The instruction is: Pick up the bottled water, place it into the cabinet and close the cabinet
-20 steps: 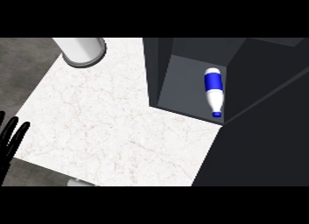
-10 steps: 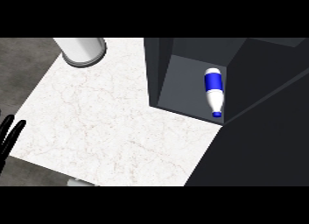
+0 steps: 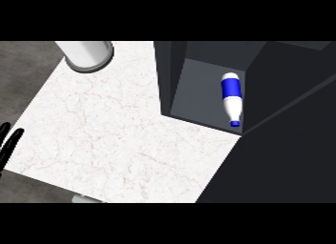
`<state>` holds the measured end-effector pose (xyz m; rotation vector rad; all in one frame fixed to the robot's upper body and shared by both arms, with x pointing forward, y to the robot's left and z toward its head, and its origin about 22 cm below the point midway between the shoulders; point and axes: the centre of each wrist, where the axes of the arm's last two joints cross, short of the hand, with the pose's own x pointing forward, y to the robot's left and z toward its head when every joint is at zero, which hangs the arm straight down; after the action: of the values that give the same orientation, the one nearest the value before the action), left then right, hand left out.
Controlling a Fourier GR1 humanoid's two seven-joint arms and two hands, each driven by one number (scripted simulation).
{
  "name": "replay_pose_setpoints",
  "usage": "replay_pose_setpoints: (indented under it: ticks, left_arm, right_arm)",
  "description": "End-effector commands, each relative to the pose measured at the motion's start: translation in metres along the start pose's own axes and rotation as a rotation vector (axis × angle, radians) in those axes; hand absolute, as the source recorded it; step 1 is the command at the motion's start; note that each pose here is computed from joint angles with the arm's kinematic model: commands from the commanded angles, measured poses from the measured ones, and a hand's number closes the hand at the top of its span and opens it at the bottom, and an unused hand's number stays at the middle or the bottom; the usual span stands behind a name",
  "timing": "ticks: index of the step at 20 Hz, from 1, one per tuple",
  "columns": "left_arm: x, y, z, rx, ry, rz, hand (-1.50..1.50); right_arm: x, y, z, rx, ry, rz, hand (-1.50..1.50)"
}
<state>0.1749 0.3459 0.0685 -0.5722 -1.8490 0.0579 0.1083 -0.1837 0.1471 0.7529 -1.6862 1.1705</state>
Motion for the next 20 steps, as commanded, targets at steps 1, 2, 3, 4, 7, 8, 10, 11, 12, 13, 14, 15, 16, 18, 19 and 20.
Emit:
replay_pose_setpoints:
  ticks: [1,2,3,4,7,8,10,11,12,13,14,15,16,18,19,20]
  left_arm:
    - [0.003,0.002,-0.003,-0.006,-0.01,-0.006,-1.5]
    - [0.003,0.002,-0.004,-0.011,-0.014,-0.007,-1.5]
    - [0.003,0.003,-0.002,-0.013,-0.007,-0.006,-1.5]
    - [0.003,0.003,-0.003,-0.012,-0.006,-0.006,-1.5]
    - [0.006,0.004,-0.006,-0.024,-0.015,-0.013,-1.5]
    - [0.007,0.004,-0.006,-0.029,-0.01,-0.009,-1.5]
    - [0.008,0.005,-0.006,-0.029,-0.015,-0.011,-1.5]
    - [0.007,0.005,-0.008,-0.028,-0.017,-0.008,-1.5]
    - [0.007,0.007,-0.005,-0.015,-0.021,-0.008,-1.5]
    - [0.01,0.009,-0.007,-0.02,-0.021,-0.022,-1.5]
    - [0.008,0.009,-0.006,-0.009,-0.015,-0.013,-1.5]
    - [0.007,0.01,-0.005,-0.008,-0.02,-0.007,-1.5]
    - [0.006,0.009,-0.004,-0.008,-0.016,-0.006,-1.5]
    - [0.01,0.014,-0.003,-0.008,0.0,-0.017,-1.5]
    - [0.006,0.013,-0.003,-0.001,-0.011,-0.012,-1.5]
    - [0.01,0.013,-0.004,-0.008,-0.007,-0.015,-1.5]
  right_arm:
    - [-0.009,0.016,-0.021,0.031,-0.038,-0.158,1.5]
    - [-0.013,0.016,-0.022,0.057,-0.044,-0.177,1.5]
    - [-0.013,0.018,-0.023,0.067,-0.062,-0.213,1.5]
    - [-0.016,0.017,-0.024,0.08,-0.064,-0.22,1.5]
    - [-0.021,0.015,-0.024,0.067,-0.072,-0.264,1.5]
    - [-0.024,0.013,-0.025,0.061,-0.075,-0.273,1.5]
    - [-0.027,0.009,-0.025,0.012,-0.072,-0.279,1.5]
    - [-0.028,0.006,-0.025,0.01,-0.061,-0.273,1.5]
    - [-0.029,0.002,-0.027,-0.023,-0.058,-0.272,1.5]
    - [-0.03,0.0,-0.029,-0.039,-0.05,-0.277,1.5]
    - [-0.029,-0.004,-0.033,-0.043,-0.045,-0.258,1.5]
    - [-0.03,-0.011,-0.037,-0.054,-0.031,-0.221,1.5]
    - [-0.029,-0.019,-0.04,-0.061,-0.004,-0.174,1.5]
    - [-0.031,-0.029,-0.047,-0.05,0.045,-0.128,1.5]
    - [-0.031,-0.035,-0.051,-0.05,0.065,-0.11,1.5]
    - [-0.035,-0.04,-0.056,-0.056,0.094,-0.098,1.5]
